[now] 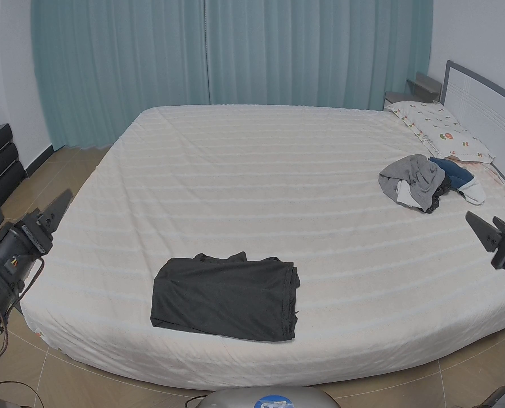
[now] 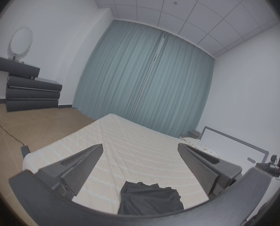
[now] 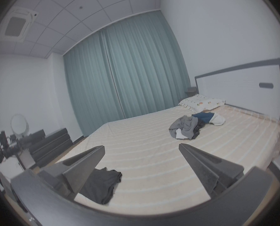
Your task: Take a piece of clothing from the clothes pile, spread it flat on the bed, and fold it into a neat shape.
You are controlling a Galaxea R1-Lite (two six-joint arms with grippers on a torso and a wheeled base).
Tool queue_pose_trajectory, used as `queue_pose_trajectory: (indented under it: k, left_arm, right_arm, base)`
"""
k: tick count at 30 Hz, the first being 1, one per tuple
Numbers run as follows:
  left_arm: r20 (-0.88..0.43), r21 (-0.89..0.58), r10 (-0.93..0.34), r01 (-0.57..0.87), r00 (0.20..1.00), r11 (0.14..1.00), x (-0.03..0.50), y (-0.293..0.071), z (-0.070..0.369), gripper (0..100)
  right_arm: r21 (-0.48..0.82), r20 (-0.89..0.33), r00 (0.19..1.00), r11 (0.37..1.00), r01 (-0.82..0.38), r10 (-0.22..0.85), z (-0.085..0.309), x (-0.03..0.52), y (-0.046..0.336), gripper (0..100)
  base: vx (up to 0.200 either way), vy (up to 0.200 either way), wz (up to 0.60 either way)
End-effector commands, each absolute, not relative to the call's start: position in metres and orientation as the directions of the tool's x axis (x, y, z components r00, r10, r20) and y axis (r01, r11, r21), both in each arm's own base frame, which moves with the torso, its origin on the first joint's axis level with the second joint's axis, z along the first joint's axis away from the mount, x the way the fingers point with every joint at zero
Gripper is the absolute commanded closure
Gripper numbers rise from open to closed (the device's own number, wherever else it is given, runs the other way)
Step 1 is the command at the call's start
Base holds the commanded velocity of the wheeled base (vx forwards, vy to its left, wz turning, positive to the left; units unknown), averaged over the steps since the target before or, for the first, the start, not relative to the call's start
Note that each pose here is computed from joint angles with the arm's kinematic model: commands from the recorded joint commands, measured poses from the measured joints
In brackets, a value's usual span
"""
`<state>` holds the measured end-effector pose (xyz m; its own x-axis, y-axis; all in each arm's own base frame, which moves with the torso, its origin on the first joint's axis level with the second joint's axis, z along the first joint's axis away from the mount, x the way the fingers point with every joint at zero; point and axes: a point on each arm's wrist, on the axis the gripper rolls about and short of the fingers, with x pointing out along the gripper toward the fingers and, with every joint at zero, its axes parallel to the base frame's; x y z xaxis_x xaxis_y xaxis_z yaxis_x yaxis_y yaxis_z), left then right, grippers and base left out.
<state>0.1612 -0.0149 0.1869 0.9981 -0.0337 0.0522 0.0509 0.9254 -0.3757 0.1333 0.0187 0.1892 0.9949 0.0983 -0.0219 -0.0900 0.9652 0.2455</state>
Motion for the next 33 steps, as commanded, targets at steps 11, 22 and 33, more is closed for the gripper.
queue_pose_trajectory:
  k: [11,22,33]
  left_arm:
    - [0.276,-0.220,-0.015,0.078,0.961,0.972,0.007,0.001,0.196,0]
    - [0.267,-0.131,0.029,0.006,0.963,0.991,-0.035,0.003,0.163,0]
    - [0.268,-0.058,0.057,-0.043,0.962,0.997,-0.043,0.002,0.137,0]
  right_arm:
    - [0.005,0.008,1.000,1.000,-0.020,0.020,0.178,-0.034,-0.003,0]
    - [-0.020,0.038,0.999,1.000,0.011,-0.011,0.154,-0.066,0.000,0]
    - [-0.119,0.133,0.989,0.991,-0.055,0.071,0.140,-0.056,0.002,0]
  base:
    - [0.000,0.000,0.00]
    - [0.000,0.000,0.00]
    - [0.000,0.000,0.00]
